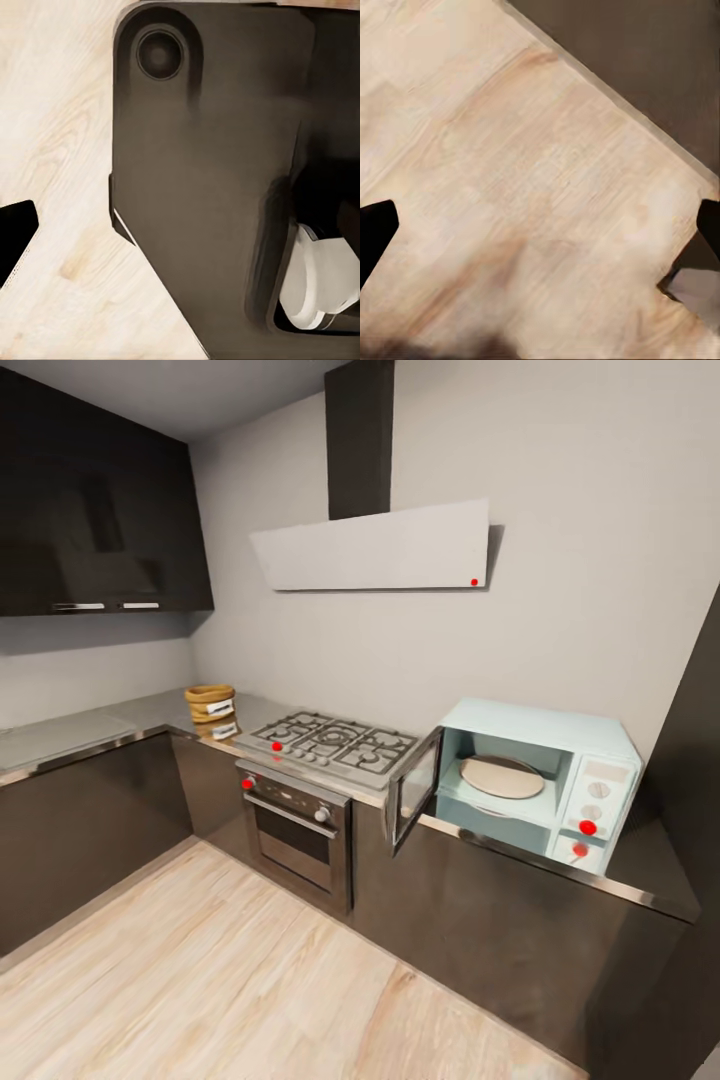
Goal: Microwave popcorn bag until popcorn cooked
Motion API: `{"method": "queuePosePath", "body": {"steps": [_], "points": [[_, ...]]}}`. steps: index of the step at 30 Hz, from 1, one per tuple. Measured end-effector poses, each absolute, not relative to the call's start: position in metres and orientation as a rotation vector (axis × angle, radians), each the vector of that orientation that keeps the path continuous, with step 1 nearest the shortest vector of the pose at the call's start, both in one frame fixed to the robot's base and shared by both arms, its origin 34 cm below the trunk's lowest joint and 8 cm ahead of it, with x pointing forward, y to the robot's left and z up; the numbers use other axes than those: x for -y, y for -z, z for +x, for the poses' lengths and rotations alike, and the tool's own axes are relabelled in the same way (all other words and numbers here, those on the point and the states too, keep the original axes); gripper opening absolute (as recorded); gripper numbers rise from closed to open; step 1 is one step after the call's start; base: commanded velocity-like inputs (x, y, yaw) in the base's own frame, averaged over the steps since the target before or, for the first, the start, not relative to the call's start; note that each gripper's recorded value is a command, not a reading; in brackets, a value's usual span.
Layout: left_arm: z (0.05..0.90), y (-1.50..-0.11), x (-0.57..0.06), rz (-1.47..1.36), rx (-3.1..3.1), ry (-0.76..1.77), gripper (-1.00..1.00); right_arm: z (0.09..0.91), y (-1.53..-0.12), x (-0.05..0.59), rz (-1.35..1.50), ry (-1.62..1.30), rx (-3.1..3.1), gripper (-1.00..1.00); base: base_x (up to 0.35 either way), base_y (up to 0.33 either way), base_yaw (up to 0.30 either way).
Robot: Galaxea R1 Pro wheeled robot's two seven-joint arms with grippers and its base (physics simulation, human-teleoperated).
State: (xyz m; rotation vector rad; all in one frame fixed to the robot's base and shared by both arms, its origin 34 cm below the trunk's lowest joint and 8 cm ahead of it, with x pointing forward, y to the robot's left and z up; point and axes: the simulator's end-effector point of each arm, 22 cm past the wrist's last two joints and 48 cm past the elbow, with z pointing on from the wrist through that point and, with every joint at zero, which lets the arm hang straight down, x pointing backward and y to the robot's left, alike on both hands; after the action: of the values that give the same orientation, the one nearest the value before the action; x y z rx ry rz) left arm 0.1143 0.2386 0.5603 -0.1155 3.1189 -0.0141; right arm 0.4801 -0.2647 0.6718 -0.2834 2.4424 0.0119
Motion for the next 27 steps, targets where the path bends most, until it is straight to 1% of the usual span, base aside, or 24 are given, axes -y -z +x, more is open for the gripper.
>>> {"method": "queuePosePath", "body": {"steps": [1,2,5,8,12,14,16,18,21,27], "points": [[0.114,-0.560,-0.238,-0.117,-3.119,0.014,1.00,0.372,-0.604,0.288,-0.275,0.013,-2.715,1.00,0.048,0.309,0.000],[0.114,-0.560,-0.238,-0.117,-3.119,0.015,1.00,0.268,-0.571,0.303,-0.259,0.031,-2.947,1.00,0.064,0.284,0.000],[0.114,-0.560,-0.237,-0.118,-3.118,0.017,1.00,0.197,-0.561,0.288,-0.251,-0.003,-3.093,1.00,0.025,0.089,0.000],[0.114,-0.560,-0.237,-0.119,-3.119,0.018,1.00,0.155,-0.560,0.284,-0.251,-0.016,-3.158,1.00,0.004,0.014,0.000],[0.114,-0.560,-0.236,-0.118,-3.119,0.018,1.00,0.141,-0.560,0.286,-0.248,-0.005,-3.177,1.00,0.000,0.002,0.128],[0.114,-0.560,-0.237,-0.119,-3.119,0.018,1.00,0.142,-0.560,0.296,-0.241,0.073,-3.174,1.00,0.000,0.000,0.258],[0.114,-0.560,-0.236,-0.119,-3.119,0.019,1.00,0.144,-0.561,0.311,-0.193,0.183,-3.166,1.00,0.000,0.000,0.272],[0.114,-0.560,-0.236,-0.119,-3.118,0.018,1.00,0.143,-0.562,0.320,-0.050,0.252,-3.166,1.00,0.000,0.000,0.277],[0.115,-0.560,-0.237,-0.119,-3.118,0.018,1.00,0.142,-0.563,0.321,0.039,0.268,-3.165,1.00,0.000,0.000,0.267],[0.114,-0.560,-0.237,-0.119,-3.118,0.018,1.00,0.142,-0.563,0.322,0.054,0.270,-3.165,1.00,0.000,0.000,0.254]]}}
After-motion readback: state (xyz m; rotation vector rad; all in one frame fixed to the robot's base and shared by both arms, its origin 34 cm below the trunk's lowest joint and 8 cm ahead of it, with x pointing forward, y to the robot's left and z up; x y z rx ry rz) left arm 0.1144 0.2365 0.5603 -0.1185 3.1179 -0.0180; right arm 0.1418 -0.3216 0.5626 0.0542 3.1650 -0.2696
